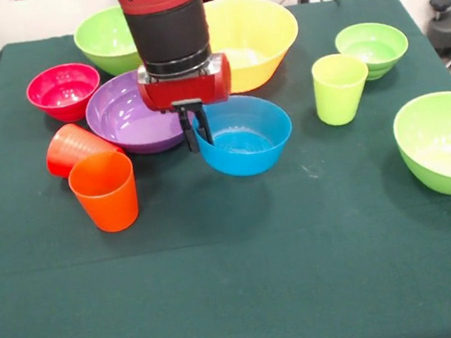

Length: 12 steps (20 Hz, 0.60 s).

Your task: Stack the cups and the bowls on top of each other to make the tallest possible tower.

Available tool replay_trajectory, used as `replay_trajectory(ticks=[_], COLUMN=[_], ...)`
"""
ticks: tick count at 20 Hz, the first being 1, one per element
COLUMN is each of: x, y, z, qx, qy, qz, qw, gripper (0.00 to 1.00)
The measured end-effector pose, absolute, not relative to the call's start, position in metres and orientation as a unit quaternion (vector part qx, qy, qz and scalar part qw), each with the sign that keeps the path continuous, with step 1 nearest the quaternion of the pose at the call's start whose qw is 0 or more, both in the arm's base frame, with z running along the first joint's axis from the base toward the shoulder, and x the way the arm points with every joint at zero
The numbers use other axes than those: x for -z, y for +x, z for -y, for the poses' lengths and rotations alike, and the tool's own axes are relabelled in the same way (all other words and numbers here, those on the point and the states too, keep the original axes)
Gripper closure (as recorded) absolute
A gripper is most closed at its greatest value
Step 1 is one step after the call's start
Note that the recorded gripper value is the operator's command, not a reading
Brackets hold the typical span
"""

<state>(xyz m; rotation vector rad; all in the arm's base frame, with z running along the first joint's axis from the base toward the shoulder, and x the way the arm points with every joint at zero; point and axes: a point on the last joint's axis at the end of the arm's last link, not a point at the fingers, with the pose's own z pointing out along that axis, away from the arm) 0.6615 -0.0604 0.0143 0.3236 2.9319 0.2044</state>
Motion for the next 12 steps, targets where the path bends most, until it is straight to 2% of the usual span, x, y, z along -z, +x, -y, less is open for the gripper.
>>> replay_trajectory(ticks=[12], x=[-0.063], y=[0.672], z=[0.069], qx=[-0.08], qy=[0.13], qz=[-0.983], qw=[0.098], gripper=[1.0])
